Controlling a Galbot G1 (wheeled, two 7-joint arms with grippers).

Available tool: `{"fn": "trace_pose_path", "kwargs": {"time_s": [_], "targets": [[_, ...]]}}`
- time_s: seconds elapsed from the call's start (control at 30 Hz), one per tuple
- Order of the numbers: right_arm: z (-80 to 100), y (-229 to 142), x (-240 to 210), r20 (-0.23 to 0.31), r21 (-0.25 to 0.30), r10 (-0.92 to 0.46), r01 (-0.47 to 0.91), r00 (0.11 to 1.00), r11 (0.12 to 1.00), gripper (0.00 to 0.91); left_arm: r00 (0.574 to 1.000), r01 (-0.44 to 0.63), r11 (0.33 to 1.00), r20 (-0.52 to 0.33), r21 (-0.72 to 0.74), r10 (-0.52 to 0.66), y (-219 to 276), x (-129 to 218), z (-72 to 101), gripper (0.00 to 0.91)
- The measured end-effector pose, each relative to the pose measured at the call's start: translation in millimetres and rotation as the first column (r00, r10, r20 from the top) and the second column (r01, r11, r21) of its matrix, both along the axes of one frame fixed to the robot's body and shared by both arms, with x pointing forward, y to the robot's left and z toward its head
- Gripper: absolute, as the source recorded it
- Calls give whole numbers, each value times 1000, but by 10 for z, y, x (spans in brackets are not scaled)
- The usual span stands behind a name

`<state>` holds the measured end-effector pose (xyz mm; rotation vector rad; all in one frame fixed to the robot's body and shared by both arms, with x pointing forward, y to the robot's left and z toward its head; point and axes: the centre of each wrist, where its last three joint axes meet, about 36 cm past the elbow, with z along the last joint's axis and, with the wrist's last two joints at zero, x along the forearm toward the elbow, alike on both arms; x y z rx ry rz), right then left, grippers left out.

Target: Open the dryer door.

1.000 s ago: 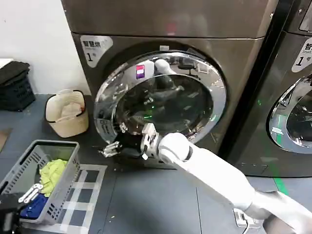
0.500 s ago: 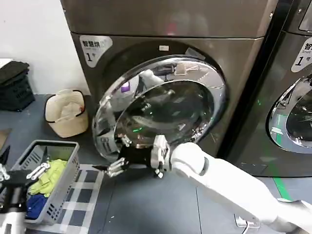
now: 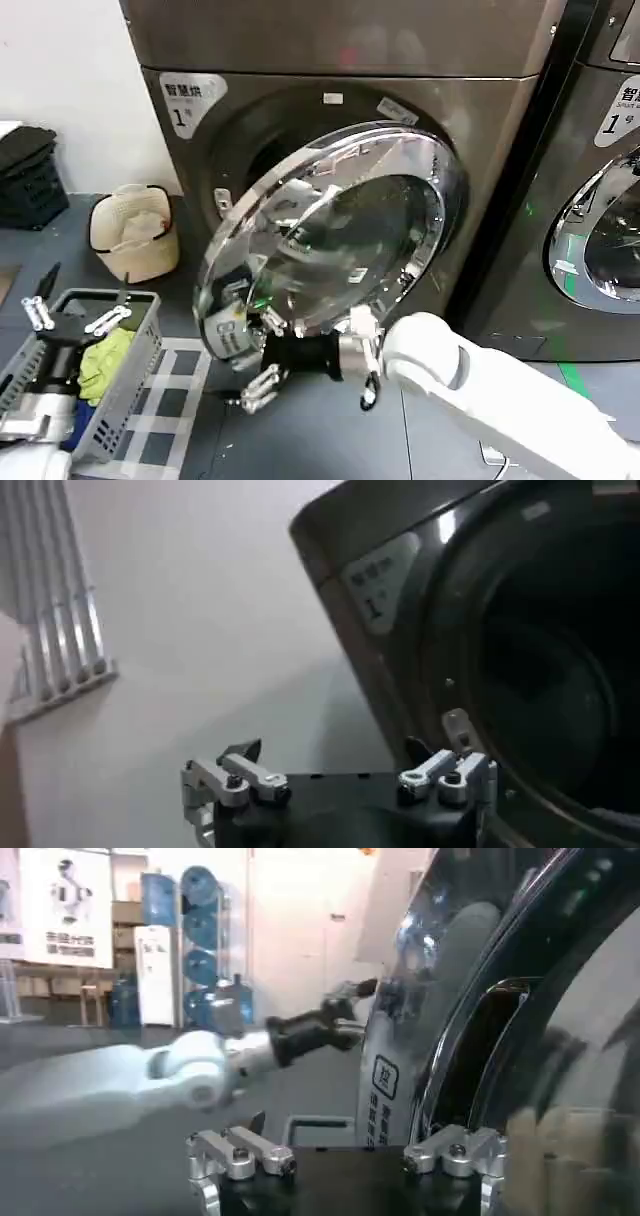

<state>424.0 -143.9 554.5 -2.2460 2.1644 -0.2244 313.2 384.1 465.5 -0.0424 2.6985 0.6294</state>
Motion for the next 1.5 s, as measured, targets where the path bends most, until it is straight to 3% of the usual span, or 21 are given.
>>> {"fn": "trace_pose_path", "kwargs": {"time_s": [0.57,1.1,1.5], "targets": [[70,-381,-287,-2,-54,83,-83,997,995,907,974,225,960,-31,169,-223,-189,505,-114,907],[70,-707,-435,-4,-87,70,-70,998,994,907,899,426,809,-93,405,-427,-394,685,-249,907],[63,-891,-642,59,-100,25,-19,998,995,907,842,516,690,-150,508,-519,-450,716,-219,907]]}}
